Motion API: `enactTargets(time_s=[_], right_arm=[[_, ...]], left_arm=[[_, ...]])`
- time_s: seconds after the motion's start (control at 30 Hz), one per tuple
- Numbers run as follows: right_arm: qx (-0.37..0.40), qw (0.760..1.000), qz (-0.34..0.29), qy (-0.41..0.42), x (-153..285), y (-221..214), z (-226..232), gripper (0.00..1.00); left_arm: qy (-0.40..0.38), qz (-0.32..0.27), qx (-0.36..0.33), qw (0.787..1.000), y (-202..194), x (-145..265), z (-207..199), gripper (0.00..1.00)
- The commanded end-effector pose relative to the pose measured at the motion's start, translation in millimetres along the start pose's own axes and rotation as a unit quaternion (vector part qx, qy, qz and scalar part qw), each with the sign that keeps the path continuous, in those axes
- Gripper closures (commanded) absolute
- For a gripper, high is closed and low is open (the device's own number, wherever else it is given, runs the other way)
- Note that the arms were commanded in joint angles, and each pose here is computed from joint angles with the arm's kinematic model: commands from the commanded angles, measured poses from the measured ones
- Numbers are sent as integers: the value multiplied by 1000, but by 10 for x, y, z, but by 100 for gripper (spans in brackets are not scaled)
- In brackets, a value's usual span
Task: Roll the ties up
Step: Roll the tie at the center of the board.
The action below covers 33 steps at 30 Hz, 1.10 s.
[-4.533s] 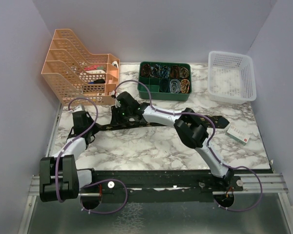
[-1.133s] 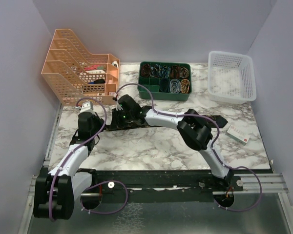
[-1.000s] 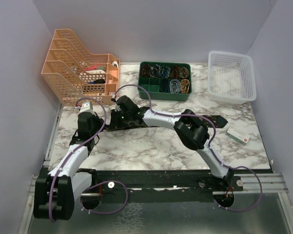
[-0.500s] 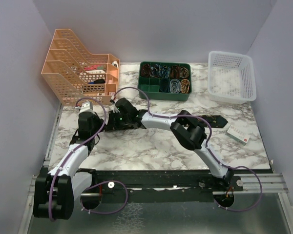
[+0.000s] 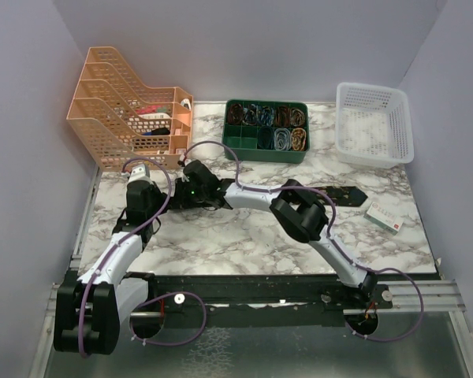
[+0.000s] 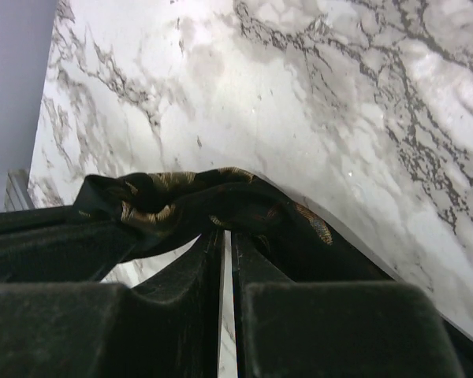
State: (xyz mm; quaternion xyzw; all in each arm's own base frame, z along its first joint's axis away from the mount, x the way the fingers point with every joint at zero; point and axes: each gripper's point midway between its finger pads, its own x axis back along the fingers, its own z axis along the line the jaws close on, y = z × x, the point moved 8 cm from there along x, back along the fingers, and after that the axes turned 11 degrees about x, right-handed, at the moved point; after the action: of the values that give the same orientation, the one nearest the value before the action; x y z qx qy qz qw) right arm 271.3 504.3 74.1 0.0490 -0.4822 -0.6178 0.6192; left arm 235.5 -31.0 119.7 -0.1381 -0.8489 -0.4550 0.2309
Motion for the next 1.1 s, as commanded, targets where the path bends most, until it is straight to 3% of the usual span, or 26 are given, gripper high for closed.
enactTargets(time_s=[0.0,0.37,0.67,1.07], right_arm=[[12,1000,-14,-24,-98,39,-90,87],[30,996,-34,76,479,-3,252,85],[12,997,-41,-57,745,140,-59,86],[7,996,27,-87,416,6,-359,88]], left_arm=[[-7,-12,2,1000,89,25,-73,100],[9,-21,-17,1000,131,17,-42,100],[-12,-9,-32,999,103,-7,-105,100],[-22,-5,-45,999,77,-20,-163,100]])
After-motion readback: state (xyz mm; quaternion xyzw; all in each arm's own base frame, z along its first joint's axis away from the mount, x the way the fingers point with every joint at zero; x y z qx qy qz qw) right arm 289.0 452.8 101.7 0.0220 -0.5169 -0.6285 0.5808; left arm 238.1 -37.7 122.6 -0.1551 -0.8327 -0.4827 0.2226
